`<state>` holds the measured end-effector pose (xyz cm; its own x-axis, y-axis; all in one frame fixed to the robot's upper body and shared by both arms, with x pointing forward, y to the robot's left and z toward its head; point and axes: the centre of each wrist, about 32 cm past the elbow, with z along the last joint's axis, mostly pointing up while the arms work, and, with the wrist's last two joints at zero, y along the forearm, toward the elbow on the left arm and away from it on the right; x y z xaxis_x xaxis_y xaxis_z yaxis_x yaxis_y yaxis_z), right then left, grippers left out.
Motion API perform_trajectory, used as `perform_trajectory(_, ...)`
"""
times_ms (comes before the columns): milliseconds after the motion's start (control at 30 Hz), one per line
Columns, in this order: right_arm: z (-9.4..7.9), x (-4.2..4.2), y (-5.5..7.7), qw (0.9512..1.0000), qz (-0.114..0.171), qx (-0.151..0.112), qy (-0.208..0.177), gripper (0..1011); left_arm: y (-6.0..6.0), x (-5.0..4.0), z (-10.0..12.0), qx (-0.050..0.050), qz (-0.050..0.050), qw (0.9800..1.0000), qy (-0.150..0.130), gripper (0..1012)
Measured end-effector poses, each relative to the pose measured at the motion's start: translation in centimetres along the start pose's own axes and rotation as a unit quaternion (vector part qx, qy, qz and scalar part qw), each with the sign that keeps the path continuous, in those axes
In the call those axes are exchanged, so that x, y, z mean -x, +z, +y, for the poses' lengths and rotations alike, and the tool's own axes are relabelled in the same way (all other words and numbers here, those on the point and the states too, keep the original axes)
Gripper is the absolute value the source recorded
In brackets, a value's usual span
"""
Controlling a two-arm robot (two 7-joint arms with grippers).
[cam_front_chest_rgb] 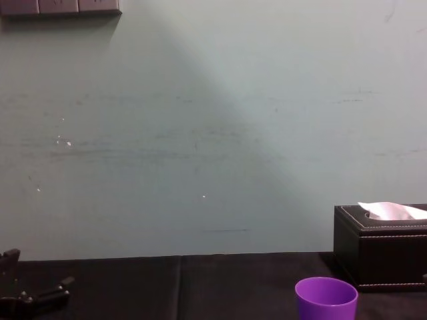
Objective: Stack the three plastic cups sequentially using one hand.
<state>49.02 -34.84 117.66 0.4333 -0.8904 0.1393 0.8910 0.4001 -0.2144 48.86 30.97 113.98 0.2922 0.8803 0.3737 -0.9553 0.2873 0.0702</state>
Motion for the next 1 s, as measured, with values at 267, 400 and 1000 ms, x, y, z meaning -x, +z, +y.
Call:
perform_trajectory(267,0.0,0.0,0.0,1.0,0.0,0.0,0.0,1003,0.0,0.0,0.0,0.0,0.0,1.0,0.0,1011)
perform_trajectory(400,0.0,0.0,0.0,1.0,0.0,0.0,0.0,1004,0.0,0.0,0.0,0.0,0.0,1.0,0.0,1011)
perform_trajectory(1000,-4.0,-0.97,-1.2,0.9979,0.056,-0.031,0.008,1003,0.0,0.0,0.0,0.0,0.0,1.0,0.0,1011)
